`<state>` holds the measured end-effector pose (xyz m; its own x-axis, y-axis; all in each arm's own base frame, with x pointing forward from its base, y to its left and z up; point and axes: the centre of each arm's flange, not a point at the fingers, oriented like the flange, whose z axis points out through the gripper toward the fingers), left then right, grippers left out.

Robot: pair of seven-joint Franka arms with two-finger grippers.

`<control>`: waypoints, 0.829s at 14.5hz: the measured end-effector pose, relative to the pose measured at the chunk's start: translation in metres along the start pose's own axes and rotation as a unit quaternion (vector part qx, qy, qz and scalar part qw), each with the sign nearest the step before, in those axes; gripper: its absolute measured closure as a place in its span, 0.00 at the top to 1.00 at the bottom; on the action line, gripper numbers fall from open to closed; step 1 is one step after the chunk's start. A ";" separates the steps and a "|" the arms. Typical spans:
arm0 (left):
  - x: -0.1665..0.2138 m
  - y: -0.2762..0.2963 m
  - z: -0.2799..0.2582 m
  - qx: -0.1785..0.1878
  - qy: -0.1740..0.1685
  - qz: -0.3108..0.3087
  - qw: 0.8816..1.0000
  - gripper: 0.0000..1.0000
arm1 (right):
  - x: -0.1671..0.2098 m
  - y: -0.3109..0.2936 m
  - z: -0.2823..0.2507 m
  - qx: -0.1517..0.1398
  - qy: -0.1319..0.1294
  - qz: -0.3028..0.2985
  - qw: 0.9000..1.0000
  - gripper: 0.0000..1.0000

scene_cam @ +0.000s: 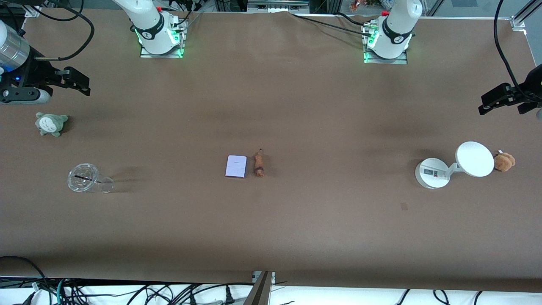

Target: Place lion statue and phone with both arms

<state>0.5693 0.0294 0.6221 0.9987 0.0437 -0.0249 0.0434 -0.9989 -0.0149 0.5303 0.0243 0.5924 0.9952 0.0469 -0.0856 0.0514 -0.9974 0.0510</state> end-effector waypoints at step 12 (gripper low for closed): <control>-0.003 0.007 0.004 0.000 -0.016 -0.013 1.000 1.00 | 0.012 -0.004 0.023 0.000 -0.014 -0.003 1.000 1.00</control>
<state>0.5668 0.0225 0.6178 0.9960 0.0696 -0.0563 0.0688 -0.9975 -0.0161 0.5399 0.0271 0.5680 0.9921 0.0520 -0.1142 0.0582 -0.9970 0.0511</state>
